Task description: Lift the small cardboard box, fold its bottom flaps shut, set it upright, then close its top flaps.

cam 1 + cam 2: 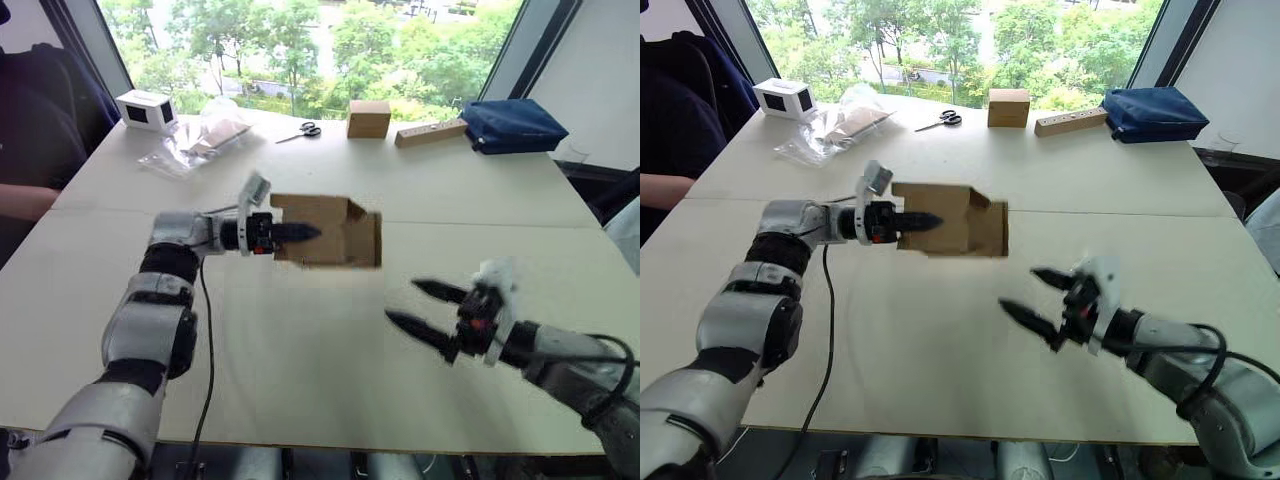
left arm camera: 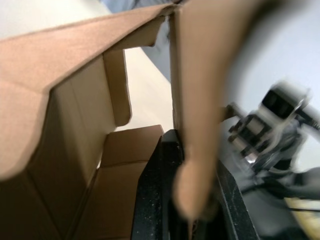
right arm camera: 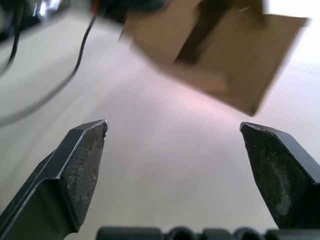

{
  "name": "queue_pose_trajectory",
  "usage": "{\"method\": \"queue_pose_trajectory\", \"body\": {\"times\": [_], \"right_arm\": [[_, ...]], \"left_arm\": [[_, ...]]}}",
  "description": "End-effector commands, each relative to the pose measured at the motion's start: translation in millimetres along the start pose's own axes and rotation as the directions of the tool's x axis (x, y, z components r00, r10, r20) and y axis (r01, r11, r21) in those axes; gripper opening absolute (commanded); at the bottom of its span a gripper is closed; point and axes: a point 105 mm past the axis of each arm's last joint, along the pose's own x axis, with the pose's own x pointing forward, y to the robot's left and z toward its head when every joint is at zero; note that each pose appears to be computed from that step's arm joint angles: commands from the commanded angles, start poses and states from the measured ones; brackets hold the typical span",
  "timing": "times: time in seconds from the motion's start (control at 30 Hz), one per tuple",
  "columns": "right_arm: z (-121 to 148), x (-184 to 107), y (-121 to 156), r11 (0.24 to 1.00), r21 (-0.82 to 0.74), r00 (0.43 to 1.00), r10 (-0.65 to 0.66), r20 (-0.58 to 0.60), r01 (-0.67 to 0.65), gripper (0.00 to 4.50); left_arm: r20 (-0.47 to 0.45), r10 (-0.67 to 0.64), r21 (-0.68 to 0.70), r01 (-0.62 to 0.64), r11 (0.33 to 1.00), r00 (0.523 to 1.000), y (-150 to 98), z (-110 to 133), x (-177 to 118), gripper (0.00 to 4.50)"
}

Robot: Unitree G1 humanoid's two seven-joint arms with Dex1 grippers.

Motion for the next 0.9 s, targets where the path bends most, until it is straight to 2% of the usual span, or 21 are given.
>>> {"method": "queue_pose_trajectory", "body": {"times": [0.03, 0.1, 0.2, 0.3, 0.4, 0.47, 0.5, 0.53, 0.6, 0.63, 0.9], "right_arm": [[52.2, 0.6, -13.8, 0.995, 0.101, 0.963, -0.049, 0.266, 0.023, 4.50], [66.6, 2.4, -14.5, 0.991, 0.135, 0.942, -0.046, 0.332, 0.001, 4.50], [85.7, 8.3, -18.1, 0.987, 0.159, 0.914, -0.060, 0.400, -0.005, 4.50], [109.4, 23.6, -7.8, 0.991, 0.111, 0.889, 0.012, 0.458, -0.071, 3.74], [128.4, 43.5, -6.1, 0.999, -0.040, 0.886, 0.015, 0.464, 0.004, 2.64], [137.2, 47.5, -3.2, 0.999, -0.047, 0.872, 0.032, 0.489, -0.010, 1.95], [140.9, 48.2, -1.6, 0.999, -0.044, 0.864, 0.044, 0.502, -0.025, 1.46], [143.6, 48.2, -0.8, 0.999, -0.039, 0.857, 0.051, 0.512, -0.036, 1.21], [145.5, 47.9, 0.1, 0.998, -0.044, 0.854, 0.064, 0.516, -0.048, 0.29], [145.9, 47.3, 1.3, 0.997, -0.039, 0.852, 0.072, 0.518, -0.061, 0.03], [139.0, 55.9, 13.4, 0.990, -0.072, 0.877, 0.137, 0.460, -0.117, 0.03]], "left_arm": [[0.110, -0.065, 0.193, 0.043, 0.980, 0.992, -40.5, 35.8, -2.7, 0.04], [0.122, -0.072, 0.208, 0.045, 0.977, 0.990, -48.4, 38.1, -3.0, 0.04], [0.170, -0.034, 0.281, -0.016, 0.960, 0.985, -56.1, 51.9, -1.4, 0.04], [0.179, -0.055, 0.385, -0.019, 0.923, 0.982, -72.3, 67.1, -1.2, 0.00], [0.194, -0.049, 0.478, -0.051, 0.877, 0.980, -77.6, 81.3, 0.9, 0.00], [0.178, -0.066, 0.486, -0.029, 0.873, 0.982, -81.0, 82.7, 2.5, 0.00], [0.176, -0.070, 0.490, -0.026, 0.872, 0.982, -81.6, 84.2, 2.9, 0.00], [0.171, -0.073, 0.490, -0.021, 0.872, 0.983, -82.4, 84.9, 2.8, 0.00], [0.156, -0.064, 0.495, -0.022, 0.869, 0.986, -81.7, 84.7, 2.8, 0.00], [0.139, -0.057, 0.504, -0.021, 0.863, 0.989, -81.5, 82.9, 3.1, 0.00], [0.053, -0.016, 0.592, -0.018, 0.806, 0.998, -85.7, 79.6, 0.9, 0.00]]}}
